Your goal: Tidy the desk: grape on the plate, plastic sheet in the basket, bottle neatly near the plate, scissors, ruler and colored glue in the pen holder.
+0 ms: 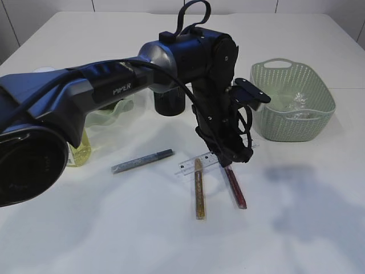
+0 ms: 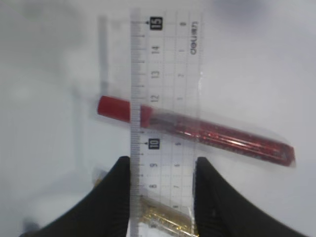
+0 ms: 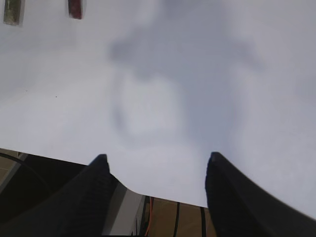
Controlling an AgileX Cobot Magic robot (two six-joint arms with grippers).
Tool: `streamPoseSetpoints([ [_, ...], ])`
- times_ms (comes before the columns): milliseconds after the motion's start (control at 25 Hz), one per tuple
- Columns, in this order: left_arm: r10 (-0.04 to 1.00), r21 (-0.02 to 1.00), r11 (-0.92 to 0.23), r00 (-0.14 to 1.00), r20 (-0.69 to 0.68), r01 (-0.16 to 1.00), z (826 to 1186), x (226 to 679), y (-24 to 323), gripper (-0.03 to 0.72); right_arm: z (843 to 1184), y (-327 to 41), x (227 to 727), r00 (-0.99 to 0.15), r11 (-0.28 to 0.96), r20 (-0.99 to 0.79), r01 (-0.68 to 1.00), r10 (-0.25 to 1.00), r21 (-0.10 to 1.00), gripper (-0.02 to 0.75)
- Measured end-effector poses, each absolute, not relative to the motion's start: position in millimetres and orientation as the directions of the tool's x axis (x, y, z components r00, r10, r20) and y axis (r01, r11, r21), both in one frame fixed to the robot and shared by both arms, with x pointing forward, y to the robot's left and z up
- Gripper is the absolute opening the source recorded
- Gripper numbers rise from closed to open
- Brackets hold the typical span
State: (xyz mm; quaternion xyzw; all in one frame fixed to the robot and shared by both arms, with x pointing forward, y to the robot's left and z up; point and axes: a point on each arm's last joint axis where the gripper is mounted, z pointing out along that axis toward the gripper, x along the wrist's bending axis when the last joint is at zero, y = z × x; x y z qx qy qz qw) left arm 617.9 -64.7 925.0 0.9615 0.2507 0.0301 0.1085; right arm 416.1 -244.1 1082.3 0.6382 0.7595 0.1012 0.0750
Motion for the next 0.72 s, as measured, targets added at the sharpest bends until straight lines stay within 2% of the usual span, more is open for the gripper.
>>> streamPoseSetpoints([
  [200, 0.687, 0.257, -0.705, 0.726, 0.015, 0.662, 938, 625, -63, 0.270, 1082, -244, 416, -0.174, 0.165, 0.015, 0.954, 0.985, 0.249, 0.477],
  [360, 0.806, 0.265, -0.561, 0.590, -0.041, 0.784, 942, 628, -61, 0.270, 1082, -244, 416, -0.174, 0.165, 0.015, 0.954, 0.985, 0.249, 0.477],
  [720, 0.870, 0.311, -0.429, 0.480, -0.110, 0.848, 980, 639, -40, 0.270, 1082, -244, 416, -0.174, 0.165, 0.015, 0.954, 0.985, 0.249, 0.477],
])
